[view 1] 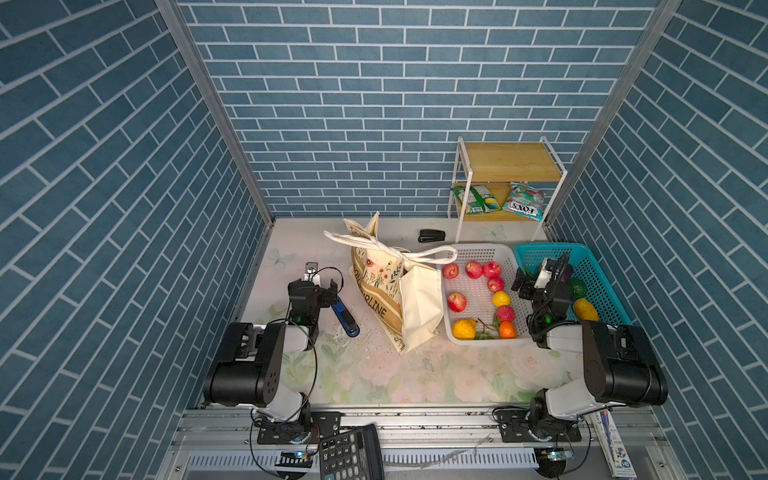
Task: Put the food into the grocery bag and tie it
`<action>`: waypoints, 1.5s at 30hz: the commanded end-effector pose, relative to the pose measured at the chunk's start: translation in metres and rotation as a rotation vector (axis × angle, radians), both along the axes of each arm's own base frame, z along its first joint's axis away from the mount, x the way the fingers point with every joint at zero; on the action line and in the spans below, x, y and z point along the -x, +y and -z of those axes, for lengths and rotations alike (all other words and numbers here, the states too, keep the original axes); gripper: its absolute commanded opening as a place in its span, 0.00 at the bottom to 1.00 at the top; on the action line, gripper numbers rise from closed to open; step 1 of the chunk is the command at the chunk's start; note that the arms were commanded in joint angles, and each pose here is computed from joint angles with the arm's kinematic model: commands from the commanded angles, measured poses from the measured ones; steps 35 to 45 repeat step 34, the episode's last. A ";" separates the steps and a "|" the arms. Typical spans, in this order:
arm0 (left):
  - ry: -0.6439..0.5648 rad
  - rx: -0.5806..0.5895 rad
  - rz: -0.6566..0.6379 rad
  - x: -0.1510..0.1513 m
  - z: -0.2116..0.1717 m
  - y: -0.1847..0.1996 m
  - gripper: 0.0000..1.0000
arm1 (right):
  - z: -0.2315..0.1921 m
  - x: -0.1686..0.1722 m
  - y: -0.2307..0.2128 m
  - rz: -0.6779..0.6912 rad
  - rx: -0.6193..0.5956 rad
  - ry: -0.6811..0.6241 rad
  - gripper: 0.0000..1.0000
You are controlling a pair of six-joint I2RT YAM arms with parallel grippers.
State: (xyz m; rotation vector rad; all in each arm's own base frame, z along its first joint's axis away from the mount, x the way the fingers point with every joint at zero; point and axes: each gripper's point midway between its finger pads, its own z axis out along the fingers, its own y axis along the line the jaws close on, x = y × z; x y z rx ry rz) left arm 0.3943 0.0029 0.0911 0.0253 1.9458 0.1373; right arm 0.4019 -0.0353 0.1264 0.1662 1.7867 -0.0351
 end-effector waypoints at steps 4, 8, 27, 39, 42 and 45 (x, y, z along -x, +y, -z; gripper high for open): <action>-0.017 -0.006 0.007 -0.002 -0.003 0.001 1.00 | 0.039 0.006 0.020 -0.138 0.034 0.159 0.99; -0.015 -0.006 0.008 -0.001 -0.003 0.000 1.00 | 0.039 0.006 0.021 -0.142 0.034 0.160 0.99; -0.019 -0.006 0.008 -0.001 -0.004 0.000 1.00 | 0.039 0.006 0.023 -0.152 0.034 0.161 0.99; -0.019 -0.006 0.008 -0.001 -0.004 0.000 1.00 | 0.039 0.006 0.022 -0.146 0.036 0.159 0.99; -0.019 -0.006 0.008 -0.001 -0.004 0.000 1.00 | 0.039 0.006 0.022 -0.146 0.036 0.159 0.99; -0.019 -0.006 0.008 -0.001 -0.004 0.000 1.00 | 0.039 0.006 0.022 -0.146 0.036 0.159 0.99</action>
